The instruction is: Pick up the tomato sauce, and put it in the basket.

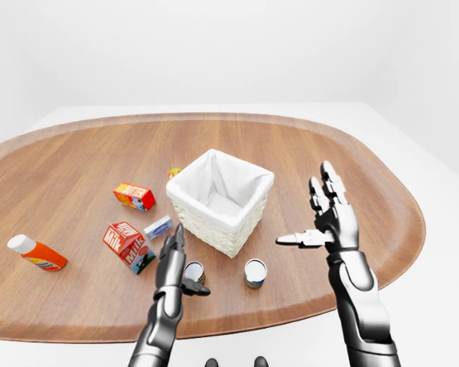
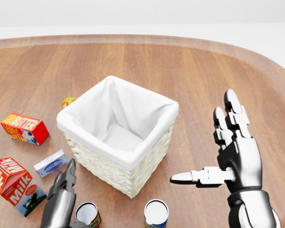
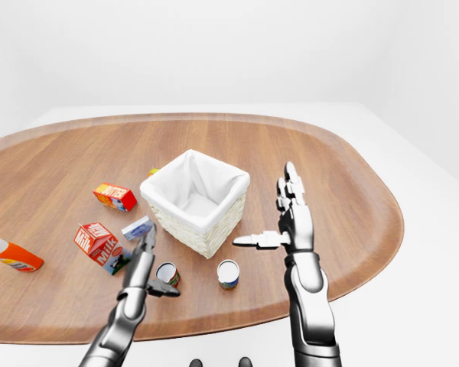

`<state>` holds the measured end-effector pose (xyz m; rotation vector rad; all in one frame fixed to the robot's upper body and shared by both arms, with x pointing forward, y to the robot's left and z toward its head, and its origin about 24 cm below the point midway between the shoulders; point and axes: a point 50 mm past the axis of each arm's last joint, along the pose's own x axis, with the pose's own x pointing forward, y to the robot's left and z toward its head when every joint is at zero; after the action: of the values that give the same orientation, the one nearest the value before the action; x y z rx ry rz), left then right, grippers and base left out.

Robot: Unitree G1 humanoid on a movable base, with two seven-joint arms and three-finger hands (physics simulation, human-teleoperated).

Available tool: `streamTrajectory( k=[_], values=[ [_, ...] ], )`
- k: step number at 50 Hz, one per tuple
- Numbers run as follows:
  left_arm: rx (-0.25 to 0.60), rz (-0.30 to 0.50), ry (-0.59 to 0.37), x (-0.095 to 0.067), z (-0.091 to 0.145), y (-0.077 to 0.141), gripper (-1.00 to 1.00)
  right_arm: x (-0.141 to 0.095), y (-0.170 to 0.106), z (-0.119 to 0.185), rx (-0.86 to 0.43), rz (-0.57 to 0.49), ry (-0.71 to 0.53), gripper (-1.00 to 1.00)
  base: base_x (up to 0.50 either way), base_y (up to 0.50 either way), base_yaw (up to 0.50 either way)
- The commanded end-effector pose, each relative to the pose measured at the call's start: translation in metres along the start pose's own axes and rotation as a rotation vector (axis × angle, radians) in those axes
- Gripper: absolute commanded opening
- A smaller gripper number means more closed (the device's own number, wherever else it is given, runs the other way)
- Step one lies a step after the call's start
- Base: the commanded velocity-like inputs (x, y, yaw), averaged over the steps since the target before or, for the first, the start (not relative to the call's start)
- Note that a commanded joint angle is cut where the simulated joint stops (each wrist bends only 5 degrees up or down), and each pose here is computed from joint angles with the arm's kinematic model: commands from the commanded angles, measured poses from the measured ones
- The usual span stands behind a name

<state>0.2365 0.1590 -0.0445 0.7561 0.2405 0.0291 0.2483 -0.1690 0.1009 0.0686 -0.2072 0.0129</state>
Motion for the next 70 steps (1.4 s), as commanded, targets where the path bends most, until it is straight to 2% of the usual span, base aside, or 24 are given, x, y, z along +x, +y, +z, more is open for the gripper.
streamTrajectory(
  k=[1,70],
  values=[
    [0.011,-0.002,0.016,0.002,-0.003,-0.003,1.0,0.0,0.0,-0.001,0.0,0.0,0.002,1.0,0.0,0.0,0.0],
    [0.056,-0.018,0.077,0.007,-0.015,-0.014,1.0,0.0,-0.001,0.003,0.001,-0.003,-0.014,1.0,0.0,0.0,0.0]
  ],
)
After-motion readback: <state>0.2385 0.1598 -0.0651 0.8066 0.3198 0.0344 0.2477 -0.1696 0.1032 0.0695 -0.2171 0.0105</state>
